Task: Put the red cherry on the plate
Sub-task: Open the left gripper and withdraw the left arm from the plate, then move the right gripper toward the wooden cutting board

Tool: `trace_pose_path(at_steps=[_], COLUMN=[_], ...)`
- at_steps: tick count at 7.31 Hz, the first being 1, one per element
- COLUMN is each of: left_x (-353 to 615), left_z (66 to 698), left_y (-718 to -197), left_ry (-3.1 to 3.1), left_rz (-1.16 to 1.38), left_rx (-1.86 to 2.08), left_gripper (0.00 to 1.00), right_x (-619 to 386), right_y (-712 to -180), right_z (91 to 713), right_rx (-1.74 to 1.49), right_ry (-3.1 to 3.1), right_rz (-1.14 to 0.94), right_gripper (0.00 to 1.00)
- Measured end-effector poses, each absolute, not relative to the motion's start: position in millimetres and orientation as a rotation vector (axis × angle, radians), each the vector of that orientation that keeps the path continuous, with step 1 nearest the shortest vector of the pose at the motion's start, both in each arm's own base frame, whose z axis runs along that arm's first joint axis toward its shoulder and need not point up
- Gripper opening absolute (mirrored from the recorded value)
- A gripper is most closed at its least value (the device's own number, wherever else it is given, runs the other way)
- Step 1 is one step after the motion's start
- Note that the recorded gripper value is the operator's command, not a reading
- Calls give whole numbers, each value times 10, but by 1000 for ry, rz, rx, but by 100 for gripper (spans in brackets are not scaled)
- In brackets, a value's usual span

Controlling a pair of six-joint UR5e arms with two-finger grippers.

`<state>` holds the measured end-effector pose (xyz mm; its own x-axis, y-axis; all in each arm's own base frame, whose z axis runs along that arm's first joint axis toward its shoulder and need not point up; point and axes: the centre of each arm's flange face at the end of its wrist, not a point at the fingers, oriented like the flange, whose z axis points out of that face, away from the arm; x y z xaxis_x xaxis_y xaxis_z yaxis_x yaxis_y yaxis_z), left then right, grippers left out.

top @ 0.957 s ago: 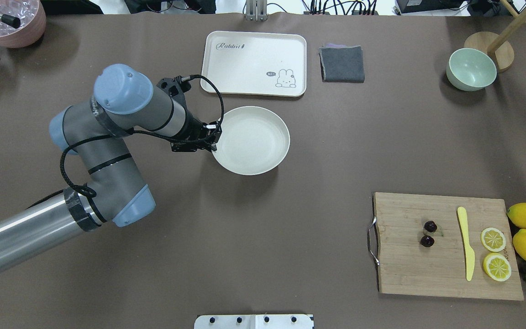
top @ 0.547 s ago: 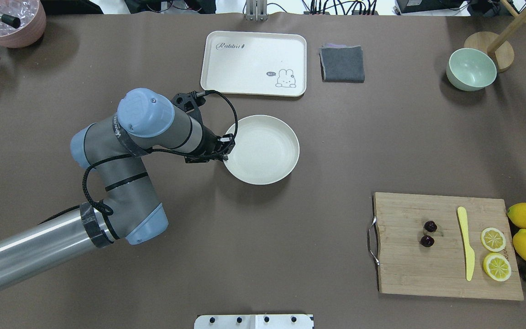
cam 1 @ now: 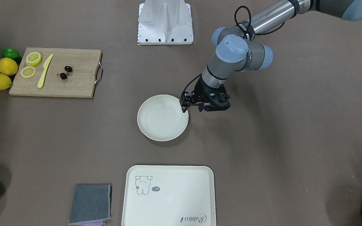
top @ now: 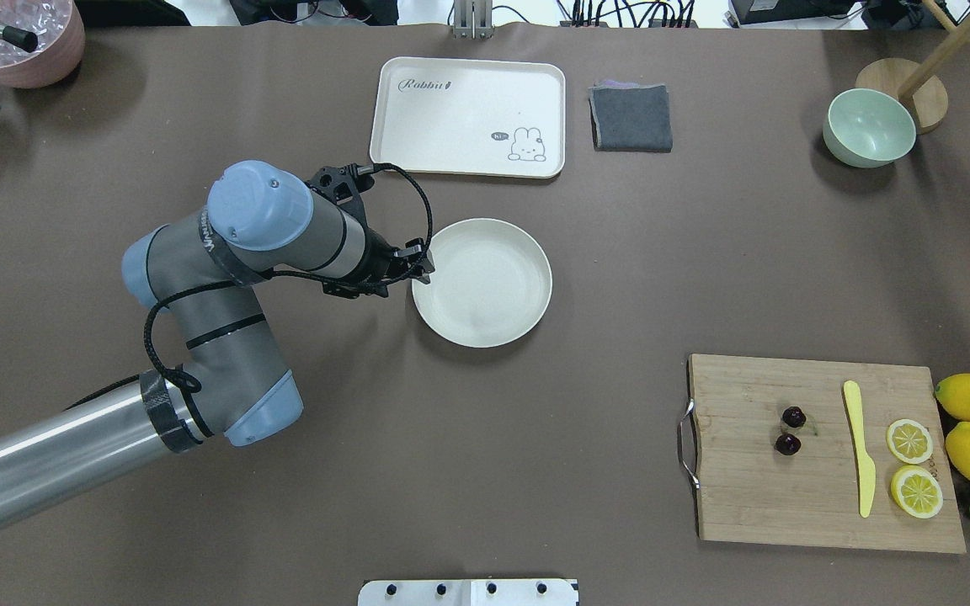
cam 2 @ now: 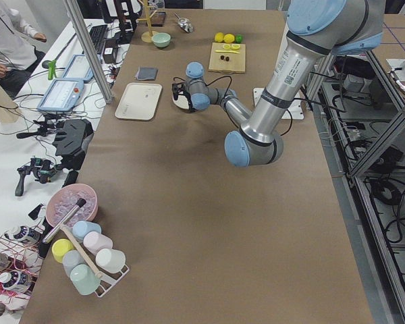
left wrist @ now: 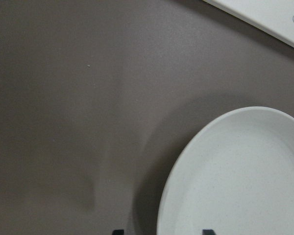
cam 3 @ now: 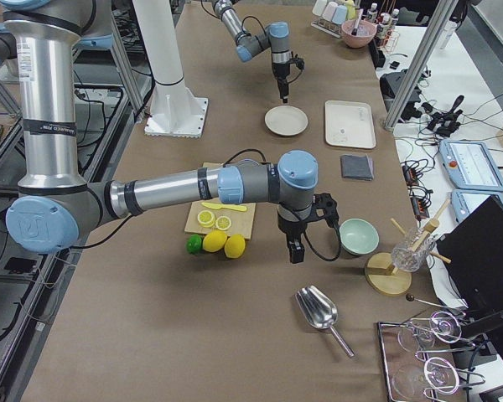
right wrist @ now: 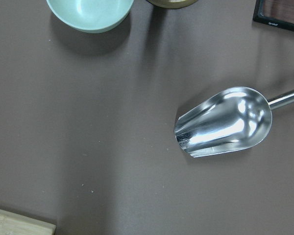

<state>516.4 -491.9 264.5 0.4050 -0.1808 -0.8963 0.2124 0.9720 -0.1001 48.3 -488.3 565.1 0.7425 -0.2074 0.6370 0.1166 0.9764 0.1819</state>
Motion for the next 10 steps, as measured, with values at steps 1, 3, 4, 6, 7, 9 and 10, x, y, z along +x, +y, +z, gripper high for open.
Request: trace_pose_path(at_steps=[1,3,4,6,7,9,10], left_x=[4769,3526,2817,1603,1073,243,1], left_z=[2813,3382,3842,4829,5166,5646,5864], left_y=[-5052,-5354,-5458,-5451,-5460,-5352,-5217], left_ry=[1132,1136,1124,1033,967,885,855], left_rz=[-222,-136,-79,32,91,173,189], left_rx=[10,22,48,116,132,126,119], left_gripper=[98,98,98,98,98,98,98], right_x=[481,478,478,478,476,467,465], right_y=[-4889,-4898,-4899,-4903,-4904,-4904,-4896], right_z=[5642,5623,5620,5631,5637,5668,5698], right_rx=[134,134,133,129,125,114,107], right_ry=[-715,-718,-719,-719,-721,-734,-737], right_rz=[-176,-170,-169,-166,-164,-159,-157], right_gripper=[100,100,100,100,100,100,100])
